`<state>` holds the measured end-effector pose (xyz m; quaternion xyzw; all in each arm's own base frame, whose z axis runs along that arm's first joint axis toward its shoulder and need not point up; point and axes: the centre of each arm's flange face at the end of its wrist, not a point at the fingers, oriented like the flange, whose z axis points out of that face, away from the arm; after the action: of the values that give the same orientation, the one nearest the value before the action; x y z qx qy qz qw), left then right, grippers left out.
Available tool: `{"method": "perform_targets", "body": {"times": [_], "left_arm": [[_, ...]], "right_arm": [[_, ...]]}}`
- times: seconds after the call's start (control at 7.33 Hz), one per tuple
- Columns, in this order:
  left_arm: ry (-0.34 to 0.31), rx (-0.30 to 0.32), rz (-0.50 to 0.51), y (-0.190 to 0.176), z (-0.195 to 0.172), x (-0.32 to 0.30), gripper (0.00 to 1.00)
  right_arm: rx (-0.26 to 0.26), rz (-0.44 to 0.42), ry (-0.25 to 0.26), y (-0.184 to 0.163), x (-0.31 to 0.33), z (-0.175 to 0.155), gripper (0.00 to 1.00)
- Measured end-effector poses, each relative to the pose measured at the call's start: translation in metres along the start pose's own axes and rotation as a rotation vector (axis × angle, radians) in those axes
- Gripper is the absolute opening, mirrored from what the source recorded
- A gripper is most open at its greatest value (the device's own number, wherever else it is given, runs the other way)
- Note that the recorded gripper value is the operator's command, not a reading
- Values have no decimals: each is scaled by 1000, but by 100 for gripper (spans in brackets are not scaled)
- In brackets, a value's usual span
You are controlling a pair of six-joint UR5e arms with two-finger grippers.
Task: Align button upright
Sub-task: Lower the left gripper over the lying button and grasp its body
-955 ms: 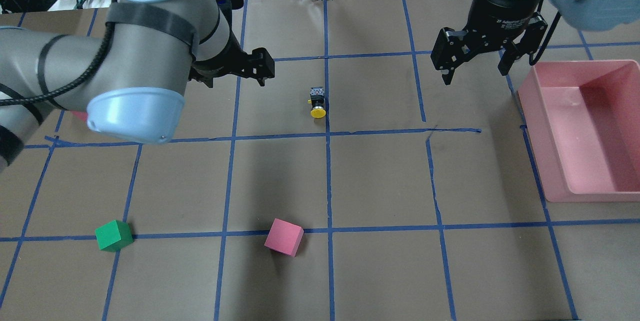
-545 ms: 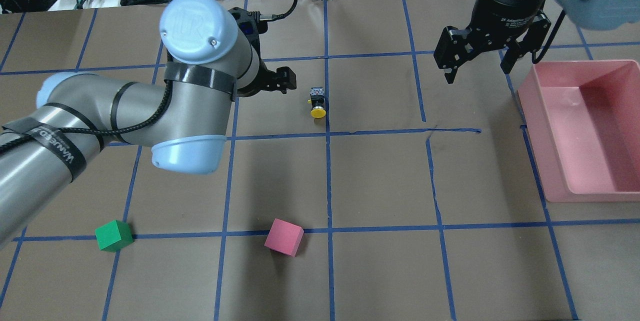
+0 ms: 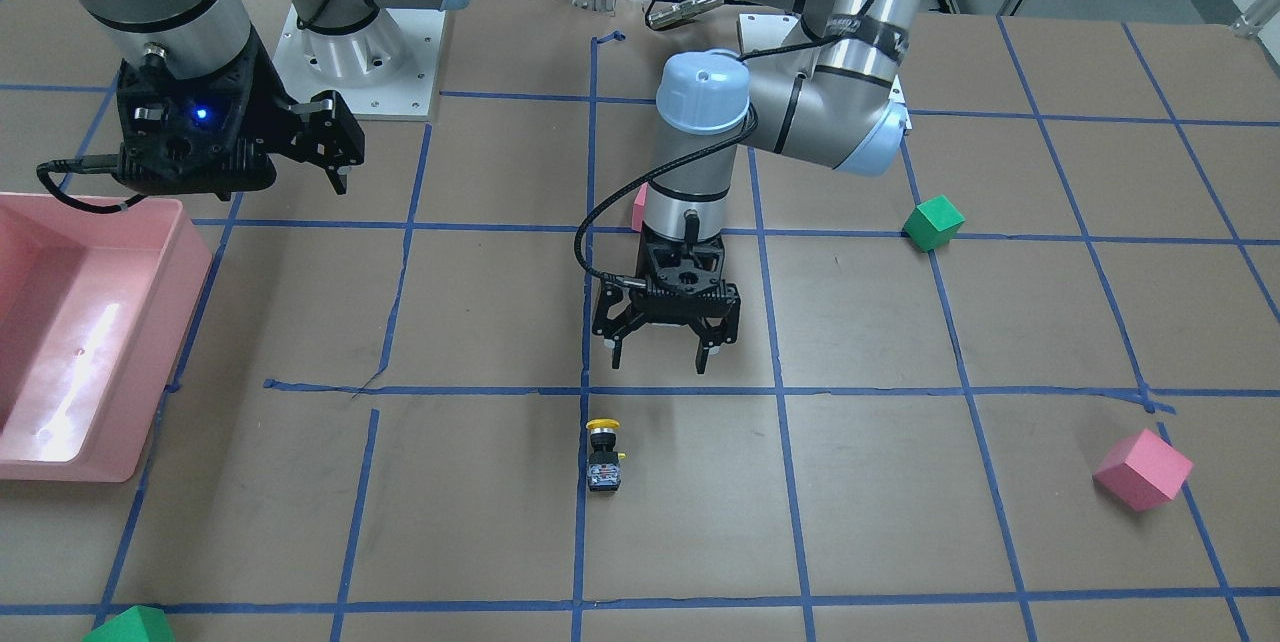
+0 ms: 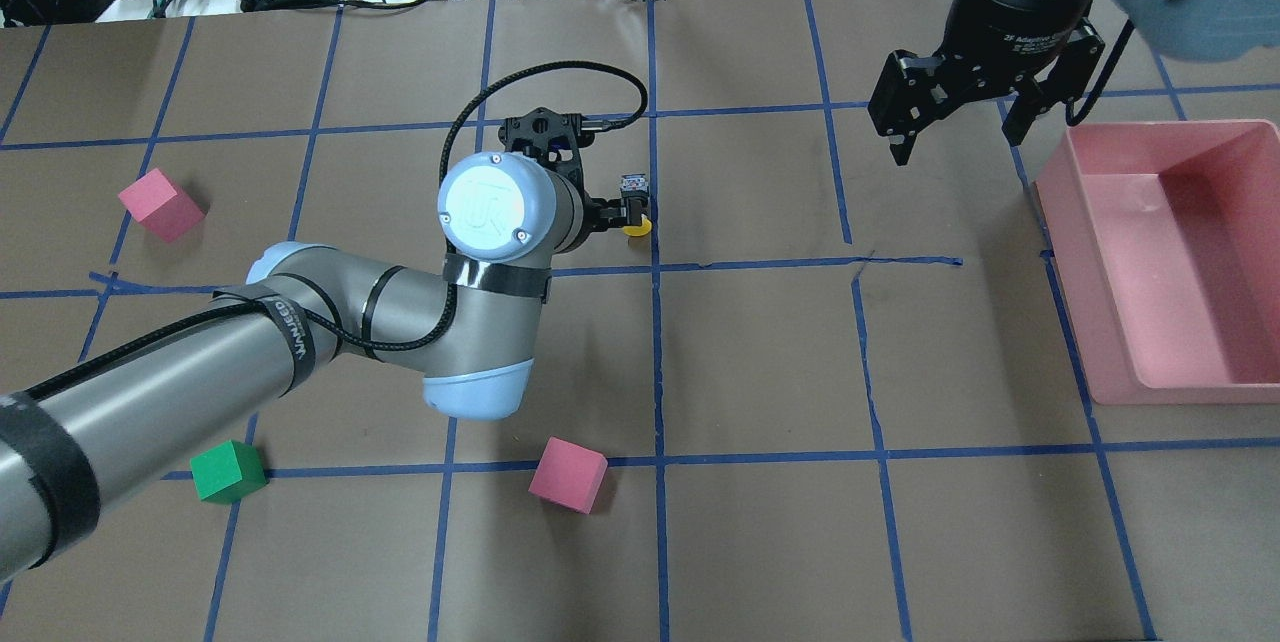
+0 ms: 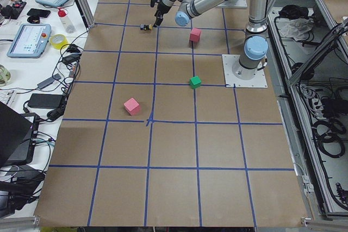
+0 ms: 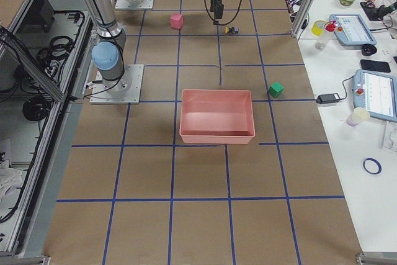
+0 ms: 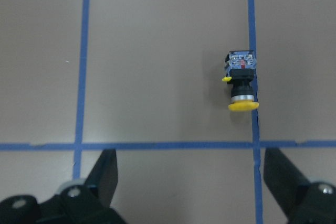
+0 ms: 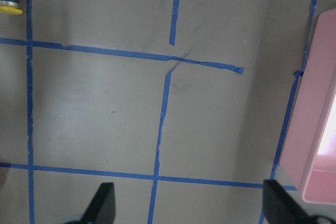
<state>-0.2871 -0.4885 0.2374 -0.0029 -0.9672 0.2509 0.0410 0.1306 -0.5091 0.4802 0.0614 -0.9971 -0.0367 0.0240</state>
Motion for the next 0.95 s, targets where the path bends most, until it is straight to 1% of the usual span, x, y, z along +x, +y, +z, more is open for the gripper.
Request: {"method": "perform_targets", "body": {"times": [0.27, 0.55, 0.82, 0.95], "left_arm": [[21, 63, -4, 11, 36, 4, 99], [43, 126, -6, 21, 64, 6, 98], [60, 166, -3, 21, 81, 12, 97], [72, 183, 4, 16, 87, 20, 94]], "right_arm": [[-1, -1, 0, 1, 0, 0, 100], [-2, -1, 0, 1, 0, 0, 100], [-3, -4, 0, 1, 0, 0, 100], [-3, -4, 0, 1, 0, 0, 100]]}}
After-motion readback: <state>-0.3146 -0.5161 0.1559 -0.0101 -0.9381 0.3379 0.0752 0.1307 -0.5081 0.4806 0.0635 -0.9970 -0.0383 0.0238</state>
